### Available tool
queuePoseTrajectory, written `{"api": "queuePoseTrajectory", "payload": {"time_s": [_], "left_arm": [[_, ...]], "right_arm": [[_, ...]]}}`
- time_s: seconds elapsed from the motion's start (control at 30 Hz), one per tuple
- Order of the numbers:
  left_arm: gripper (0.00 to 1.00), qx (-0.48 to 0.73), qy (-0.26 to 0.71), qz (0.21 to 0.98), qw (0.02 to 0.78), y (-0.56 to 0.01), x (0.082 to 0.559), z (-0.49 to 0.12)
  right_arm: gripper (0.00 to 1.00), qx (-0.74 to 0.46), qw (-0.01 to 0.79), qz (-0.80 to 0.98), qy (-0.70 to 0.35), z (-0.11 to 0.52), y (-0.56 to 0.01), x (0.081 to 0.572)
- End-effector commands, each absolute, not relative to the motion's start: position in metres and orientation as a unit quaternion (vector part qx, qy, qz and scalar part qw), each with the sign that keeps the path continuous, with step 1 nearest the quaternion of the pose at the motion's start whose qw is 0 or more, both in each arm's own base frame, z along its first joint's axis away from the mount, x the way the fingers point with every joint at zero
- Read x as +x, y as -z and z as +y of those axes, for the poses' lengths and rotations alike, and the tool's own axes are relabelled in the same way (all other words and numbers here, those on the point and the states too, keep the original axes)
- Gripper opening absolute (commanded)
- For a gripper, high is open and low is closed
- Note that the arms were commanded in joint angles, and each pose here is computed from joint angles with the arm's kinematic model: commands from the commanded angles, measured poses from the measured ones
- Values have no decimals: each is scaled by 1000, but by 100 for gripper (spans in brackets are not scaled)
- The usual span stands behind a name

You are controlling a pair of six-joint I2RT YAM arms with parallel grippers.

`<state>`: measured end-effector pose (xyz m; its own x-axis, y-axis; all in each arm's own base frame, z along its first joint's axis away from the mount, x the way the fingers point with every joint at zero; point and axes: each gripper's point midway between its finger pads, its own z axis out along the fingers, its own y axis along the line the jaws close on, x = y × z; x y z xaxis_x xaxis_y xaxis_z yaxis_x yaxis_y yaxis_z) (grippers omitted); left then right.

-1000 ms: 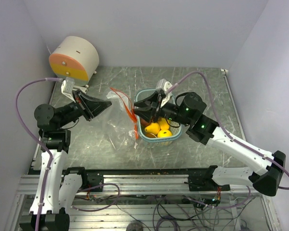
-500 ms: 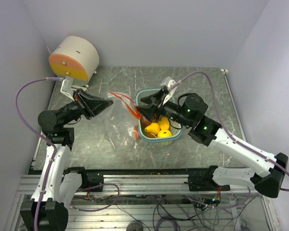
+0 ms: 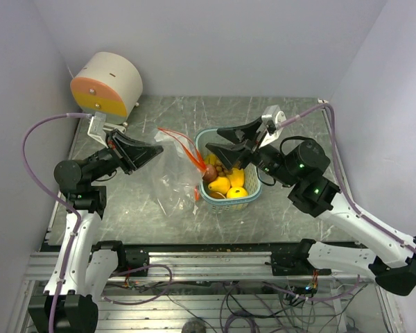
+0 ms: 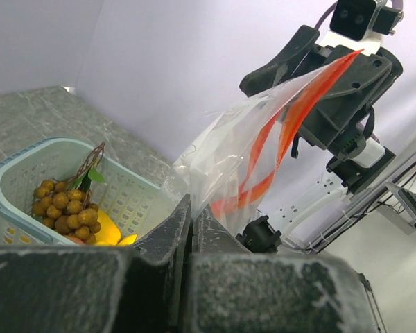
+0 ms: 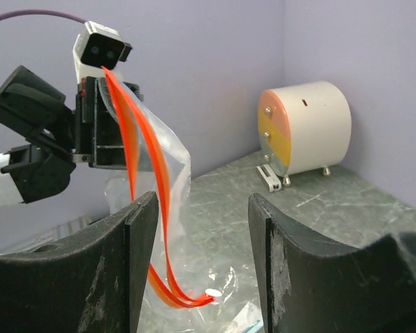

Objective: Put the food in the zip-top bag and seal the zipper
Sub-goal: Open the zipper of the food storage bag.

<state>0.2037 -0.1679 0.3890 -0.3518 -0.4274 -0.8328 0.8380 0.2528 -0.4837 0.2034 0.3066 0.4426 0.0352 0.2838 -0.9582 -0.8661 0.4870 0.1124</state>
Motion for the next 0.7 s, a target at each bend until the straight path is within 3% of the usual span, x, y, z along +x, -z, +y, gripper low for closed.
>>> {"api": "queuePoseTrajectory", "payload": {"time_s": [0.0, 0.67], "left_arm": [[7, 201, 581, 566, 549, -399, 196, -170], [7, 194, 582, 569, 548, -396, 197, -171]], "right_arm": [[54, -283, 662, 528, -450, 314, -455, 195], [52, -293, 628, 559, -456, 339, -423, 207]]}}
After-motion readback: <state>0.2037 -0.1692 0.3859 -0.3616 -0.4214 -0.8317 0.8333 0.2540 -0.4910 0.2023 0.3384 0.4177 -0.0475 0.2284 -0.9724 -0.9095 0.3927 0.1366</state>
